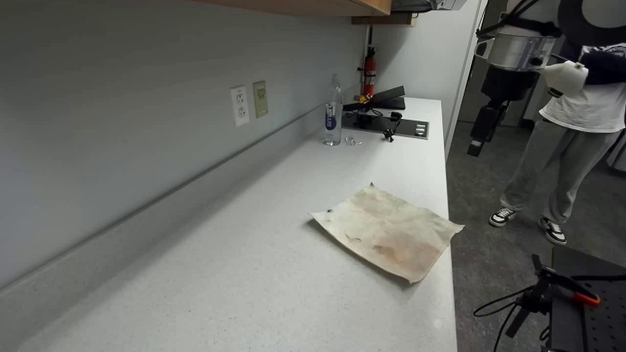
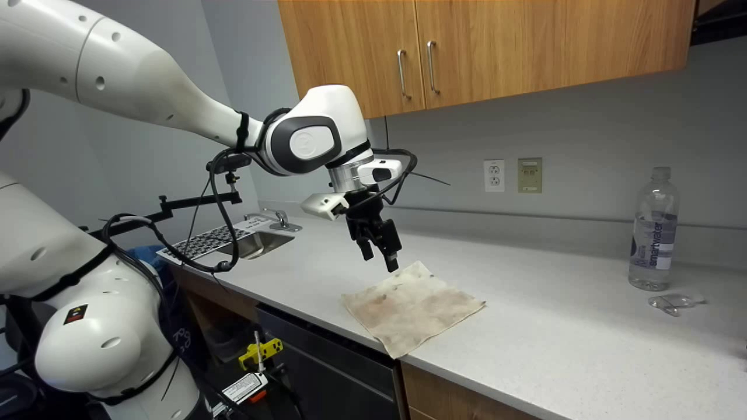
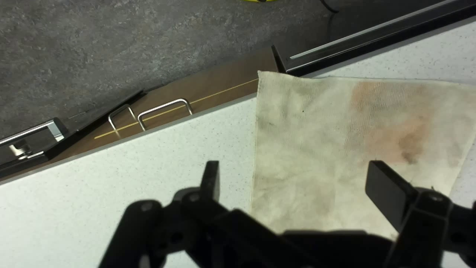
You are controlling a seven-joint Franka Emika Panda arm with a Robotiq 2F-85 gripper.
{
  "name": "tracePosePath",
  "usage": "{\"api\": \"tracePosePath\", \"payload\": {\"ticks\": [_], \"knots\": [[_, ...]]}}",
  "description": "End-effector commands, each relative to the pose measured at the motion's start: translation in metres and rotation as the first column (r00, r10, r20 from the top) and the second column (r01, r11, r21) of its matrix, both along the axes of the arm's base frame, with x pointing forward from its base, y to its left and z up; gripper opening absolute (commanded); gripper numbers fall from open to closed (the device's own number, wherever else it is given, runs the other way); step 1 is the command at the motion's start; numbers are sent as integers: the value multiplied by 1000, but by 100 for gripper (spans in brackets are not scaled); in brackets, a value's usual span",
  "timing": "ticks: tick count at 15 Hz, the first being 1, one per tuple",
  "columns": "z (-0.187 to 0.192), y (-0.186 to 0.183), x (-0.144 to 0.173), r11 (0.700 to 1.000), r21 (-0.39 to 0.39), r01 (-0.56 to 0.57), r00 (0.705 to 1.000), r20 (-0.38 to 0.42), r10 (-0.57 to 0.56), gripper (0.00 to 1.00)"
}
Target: Fold the towel on the counter
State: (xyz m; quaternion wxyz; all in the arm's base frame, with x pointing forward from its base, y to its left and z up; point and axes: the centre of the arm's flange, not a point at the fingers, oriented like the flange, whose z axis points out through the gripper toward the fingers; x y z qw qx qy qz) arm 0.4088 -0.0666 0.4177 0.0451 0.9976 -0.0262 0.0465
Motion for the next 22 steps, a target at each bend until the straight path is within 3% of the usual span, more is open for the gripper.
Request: {"api": "tracePosePath", "payload": {"ticks": [1, 3, 4, 7, 8, 11, 22], "knots": [[-2, 2, 1, 999, 49, -13, 1000, 16, 12, 100], [-2, 4, 1, 998, 68, -16, 1000, 16, 15, 100], [-5, 59, 51, 997, 71, -13, 1000, 22, 12, 100], [-5, 110, 75, 994, 100, -41, 999, 34, 37, 100], [-3, 81, 36, 996, 79, -41, 999, 36, 39, 100], [-11, 119, 56, 995, 86, -59, 998, 21, 58, 100], [-9, 113, 64, 995, 92, -43, 999, 17, 42, 100]]}}
